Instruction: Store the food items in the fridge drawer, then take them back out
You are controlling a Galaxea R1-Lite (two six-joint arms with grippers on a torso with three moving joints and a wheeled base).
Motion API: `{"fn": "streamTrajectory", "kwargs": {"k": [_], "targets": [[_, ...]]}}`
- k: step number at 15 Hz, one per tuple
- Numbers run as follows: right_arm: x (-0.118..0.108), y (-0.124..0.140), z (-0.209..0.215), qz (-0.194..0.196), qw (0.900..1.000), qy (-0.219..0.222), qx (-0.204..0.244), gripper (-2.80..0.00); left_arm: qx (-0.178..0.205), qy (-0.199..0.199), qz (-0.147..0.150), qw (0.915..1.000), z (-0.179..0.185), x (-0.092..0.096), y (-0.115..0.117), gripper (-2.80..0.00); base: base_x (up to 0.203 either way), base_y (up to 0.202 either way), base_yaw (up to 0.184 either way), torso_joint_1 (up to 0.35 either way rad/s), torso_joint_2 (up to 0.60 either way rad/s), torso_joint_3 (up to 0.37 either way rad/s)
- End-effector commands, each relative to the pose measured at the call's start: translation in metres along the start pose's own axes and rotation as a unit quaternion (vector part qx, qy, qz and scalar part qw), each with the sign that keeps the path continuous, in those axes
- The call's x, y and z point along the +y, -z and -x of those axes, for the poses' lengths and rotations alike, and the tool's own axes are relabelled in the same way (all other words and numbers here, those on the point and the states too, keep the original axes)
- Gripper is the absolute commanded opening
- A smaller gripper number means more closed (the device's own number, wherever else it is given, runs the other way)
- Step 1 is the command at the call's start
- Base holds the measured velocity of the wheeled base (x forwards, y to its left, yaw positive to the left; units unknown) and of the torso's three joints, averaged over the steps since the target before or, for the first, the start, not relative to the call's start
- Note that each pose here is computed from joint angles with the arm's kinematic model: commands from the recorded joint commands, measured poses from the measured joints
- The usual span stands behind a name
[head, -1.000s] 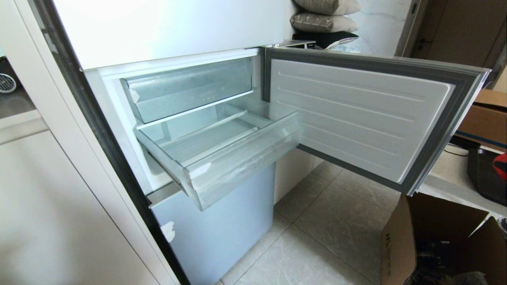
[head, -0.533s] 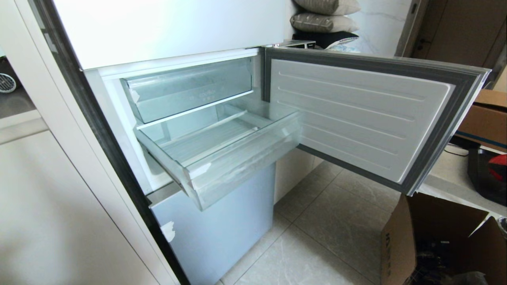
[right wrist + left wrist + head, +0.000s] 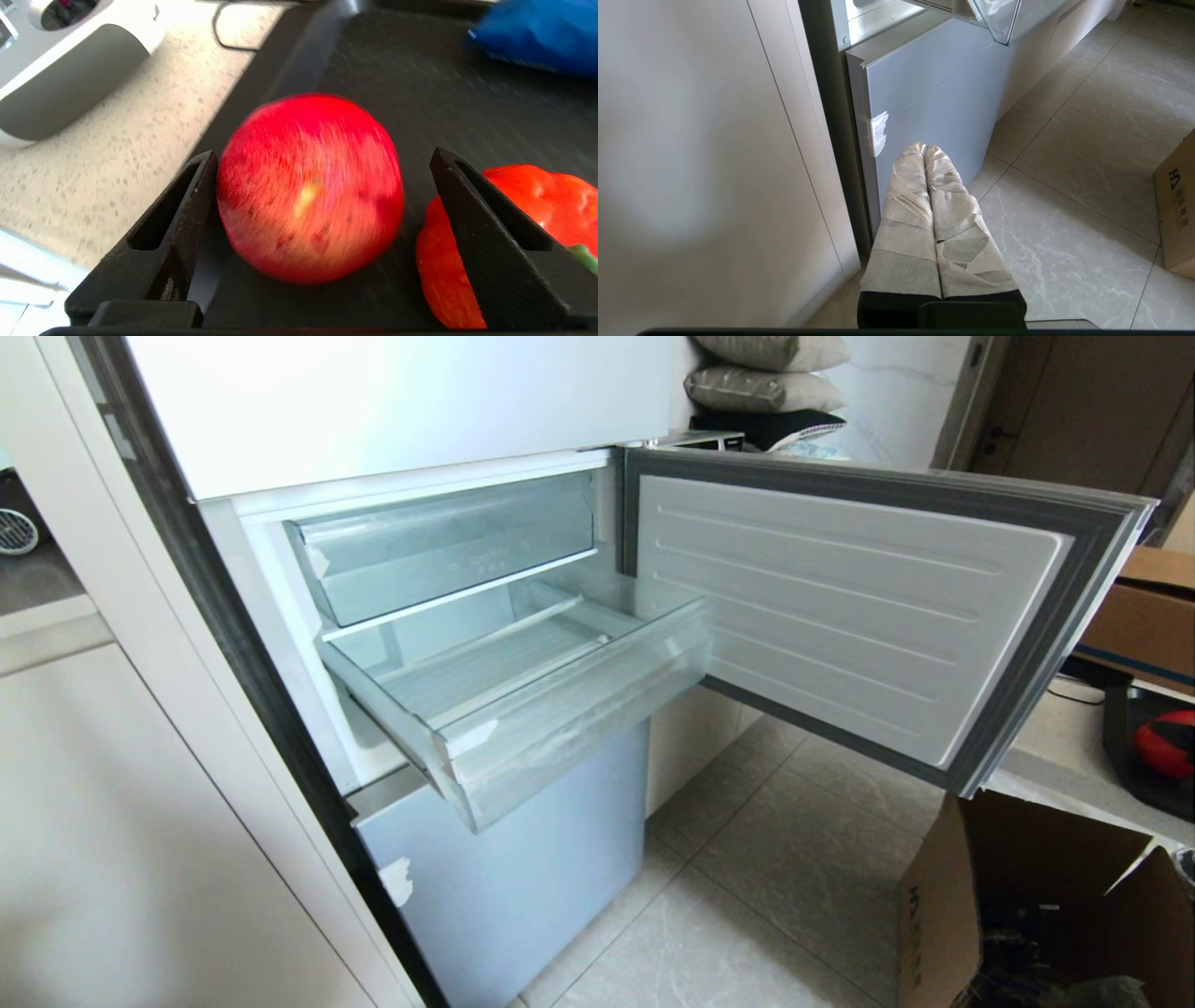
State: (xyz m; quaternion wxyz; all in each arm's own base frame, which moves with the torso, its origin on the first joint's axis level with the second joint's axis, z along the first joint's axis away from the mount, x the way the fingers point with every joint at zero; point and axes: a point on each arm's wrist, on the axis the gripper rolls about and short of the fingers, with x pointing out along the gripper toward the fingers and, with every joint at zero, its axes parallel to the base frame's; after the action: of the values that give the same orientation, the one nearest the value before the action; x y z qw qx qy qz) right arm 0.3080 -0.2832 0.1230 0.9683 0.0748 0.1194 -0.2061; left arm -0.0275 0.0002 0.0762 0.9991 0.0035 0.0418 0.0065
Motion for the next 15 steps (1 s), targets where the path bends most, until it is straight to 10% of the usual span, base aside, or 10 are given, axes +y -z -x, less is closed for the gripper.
{"fn": "streamTrajectory", "kwargs": {"k": [1, 9, 10, 15], "targets": [[0.005, -0.018, 0.022, 0.006, 1.0, 0.002, -0.022, 0.0, 0.001, 0.0, 0.0, 1.0, 0.0, 0.0, 0.0, -2.8, 0.0, 0.0, 0.0, 0.0, 0.0, 0.0], [0.052, -0.052, 0.157, 0.031, 0.996, 0.006, -0.087, 0.0, 0.001, 0.0, 0.0, 1.0, 0.0, 0.0, 0.0, -2.8, 0.0, 0.0, 0.0, 0.0, 0.0, 0.0], [0.06, -0.046, 0.179, 0.033, 0.995, 0.005, -0.091, -2.8, 0.001, 0.0, 0.0, 1.0, 0.0, 0.0, 0.0, -2.8, 0.0, 0.0, 0.0, 0.0, 0.0, 0.0], [0.099, 0.004, 0.257, 0.035, 0.997, -0.021, -0.07, -2.8, 0.001, 0.0, 0.0, 1.0, 0.0, 0.0, 0.0, -2.8, 0.0, 0.0, 0.0, 0.0, 0.0, 0.0]]}}
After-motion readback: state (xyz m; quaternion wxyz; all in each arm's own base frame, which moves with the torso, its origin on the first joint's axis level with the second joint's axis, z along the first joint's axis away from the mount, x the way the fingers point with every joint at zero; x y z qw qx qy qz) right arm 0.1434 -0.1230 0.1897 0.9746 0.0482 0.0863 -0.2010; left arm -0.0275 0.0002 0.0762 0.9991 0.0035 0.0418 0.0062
